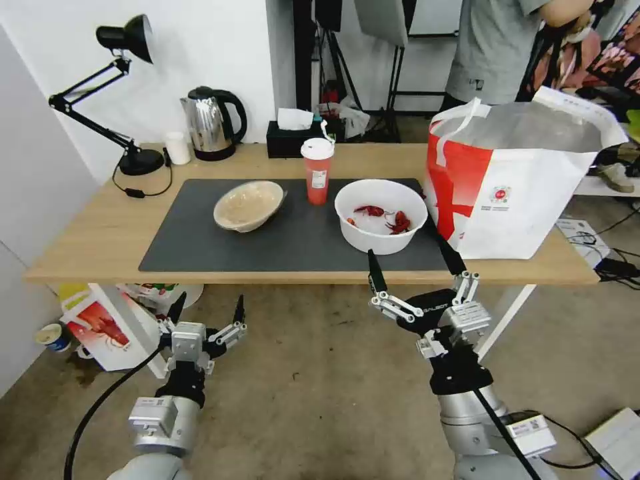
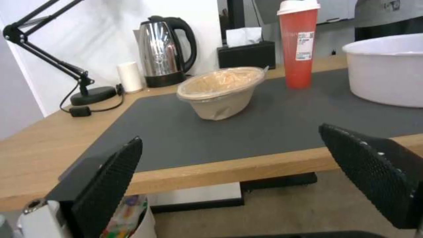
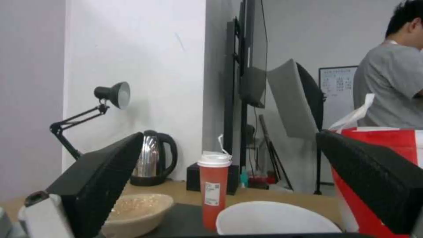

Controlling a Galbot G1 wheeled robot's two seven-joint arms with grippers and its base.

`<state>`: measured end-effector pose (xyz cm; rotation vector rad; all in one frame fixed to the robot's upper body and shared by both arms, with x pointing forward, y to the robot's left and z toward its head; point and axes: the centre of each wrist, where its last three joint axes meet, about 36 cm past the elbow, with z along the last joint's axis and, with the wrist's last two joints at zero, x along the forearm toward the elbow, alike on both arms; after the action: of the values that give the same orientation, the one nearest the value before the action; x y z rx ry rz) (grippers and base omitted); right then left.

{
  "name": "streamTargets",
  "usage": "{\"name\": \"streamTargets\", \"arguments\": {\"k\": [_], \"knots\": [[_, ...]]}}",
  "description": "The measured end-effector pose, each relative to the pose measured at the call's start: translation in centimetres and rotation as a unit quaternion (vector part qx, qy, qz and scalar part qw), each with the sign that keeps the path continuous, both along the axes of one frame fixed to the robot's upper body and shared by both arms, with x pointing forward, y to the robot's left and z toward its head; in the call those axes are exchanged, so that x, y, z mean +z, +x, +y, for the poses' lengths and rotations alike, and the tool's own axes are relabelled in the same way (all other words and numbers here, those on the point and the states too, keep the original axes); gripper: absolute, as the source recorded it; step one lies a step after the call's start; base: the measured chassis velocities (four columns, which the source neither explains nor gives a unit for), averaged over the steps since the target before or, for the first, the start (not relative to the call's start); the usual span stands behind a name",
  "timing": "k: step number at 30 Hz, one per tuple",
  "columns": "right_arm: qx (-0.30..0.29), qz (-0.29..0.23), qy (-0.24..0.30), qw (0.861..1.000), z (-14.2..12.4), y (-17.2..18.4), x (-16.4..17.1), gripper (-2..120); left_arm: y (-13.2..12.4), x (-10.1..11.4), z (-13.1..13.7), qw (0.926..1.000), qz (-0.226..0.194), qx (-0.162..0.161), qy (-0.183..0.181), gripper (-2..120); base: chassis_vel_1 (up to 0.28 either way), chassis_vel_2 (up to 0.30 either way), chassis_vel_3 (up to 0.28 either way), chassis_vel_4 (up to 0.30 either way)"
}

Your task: Pick up the trash from the table and place it into the takeout bag.

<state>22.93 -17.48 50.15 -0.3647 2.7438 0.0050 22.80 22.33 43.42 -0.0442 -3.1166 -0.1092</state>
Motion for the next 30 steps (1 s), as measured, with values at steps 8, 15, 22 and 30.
{"name": "streamTargets", "arguments": {"k": [8, 15, 22, 30], "knots": [[0.018, 0.058, -0.02, 0.998, -3.1, 0.6, 1.4, 100, 0.0, 0.0, 0.0, 1.0, 0.0, 0.0, 0.0, 100, 0.0, 0.0, 0.0, 0.0], [0.068, 0.082, -0.056, 0.993, -7.9, 4.0, 5.0, 100, 0.0, 0.0, 0.0, 1.0, 0.0, 0.0, 0.0, 100, 0.0, 0.0, 0.0, 0.0], [0.114, 0.094, -0.089, 0.985, -9.2, 6.6, 9.1, 100, 0.0, 0.0, 0.0, 1.0, 0.0, 0.0, 0.0, 100, 0.0, 0.0, 0.0, 0.0], [0.137, 0.091, -0.137, 0.977, -9.8, 7.4, 11.1, 100, 0.0, 0.0, 0.0, 1.0, 0.0, 0.0, 0.0, 100, 0.0, 0.0, 0.0, 0.0]]}}
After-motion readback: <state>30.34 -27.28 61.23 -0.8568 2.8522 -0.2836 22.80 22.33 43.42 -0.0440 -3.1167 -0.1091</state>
